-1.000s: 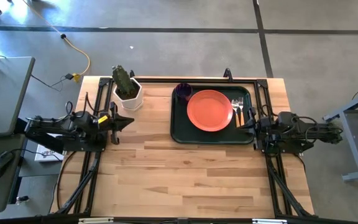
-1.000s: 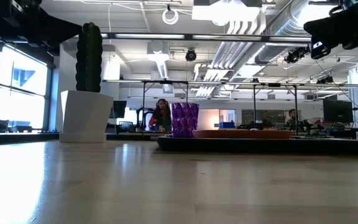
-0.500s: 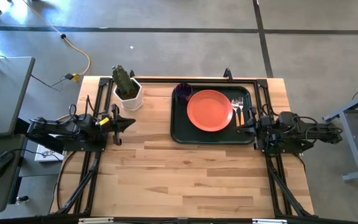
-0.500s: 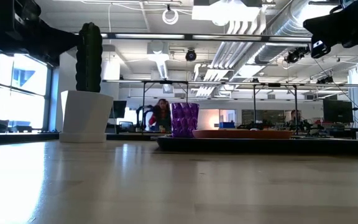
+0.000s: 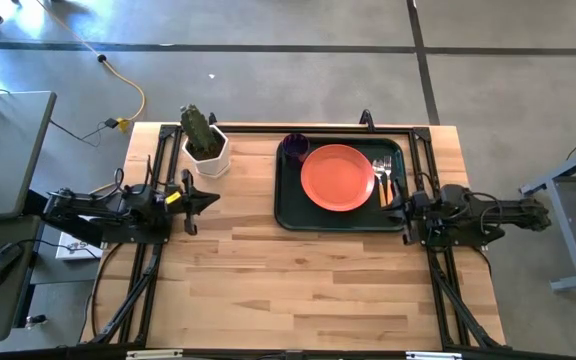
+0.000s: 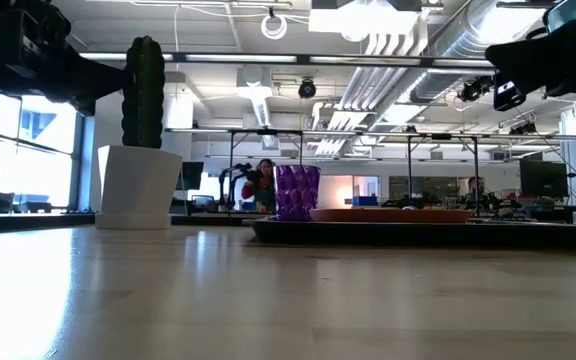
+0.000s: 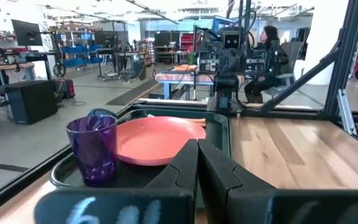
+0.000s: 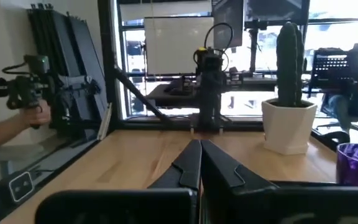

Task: Pick and place plate/cup/fork/spoon on tray
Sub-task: Return to Home Position

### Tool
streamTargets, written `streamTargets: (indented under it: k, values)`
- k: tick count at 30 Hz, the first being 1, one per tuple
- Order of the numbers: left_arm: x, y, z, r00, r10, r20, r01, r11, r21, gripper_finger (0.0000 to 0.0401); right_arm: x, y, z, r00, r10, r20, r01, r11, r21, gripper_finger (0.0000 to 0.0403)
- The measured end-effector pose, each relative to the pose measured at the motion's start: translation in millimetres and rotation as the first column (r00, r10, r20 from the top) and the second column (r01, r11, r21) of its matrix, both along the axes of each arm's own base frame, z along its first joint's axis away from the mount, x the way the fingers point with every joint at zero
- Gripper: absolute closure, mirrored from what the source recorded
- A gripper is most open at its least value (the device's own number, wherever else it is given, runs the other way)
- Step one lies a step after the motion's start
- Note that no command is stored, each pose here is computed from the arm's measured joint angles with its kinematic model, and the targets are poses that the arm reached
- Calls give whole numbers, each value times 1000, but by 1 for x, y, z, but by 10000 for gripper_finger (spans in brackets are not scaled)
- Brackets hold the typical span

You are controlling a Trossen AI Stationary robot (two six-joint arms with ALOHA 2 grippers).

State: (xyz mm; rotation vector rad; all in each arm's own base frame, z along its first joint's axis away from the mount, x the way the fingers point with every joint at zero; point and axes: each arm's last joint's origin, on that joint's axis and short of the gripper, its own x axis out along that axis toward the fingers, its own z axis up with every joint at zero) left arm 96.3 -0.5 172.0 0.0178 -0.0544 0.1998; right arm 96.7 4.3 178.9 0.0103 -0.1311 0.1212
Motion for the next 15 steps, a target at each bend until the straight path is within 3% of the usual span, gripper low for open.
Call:
streamTargets:
  k: [9,15]
  values:
    - [3,-1,-4,999,-23,-41,21,999,-49,401,1,0,-10,996,4,-92,-12,996,-83,403]
    - [3,-1,-2,999,-29,-19,29,999,-35,401,1,0,-8,997,-1,-80,-4,998,-57,403]
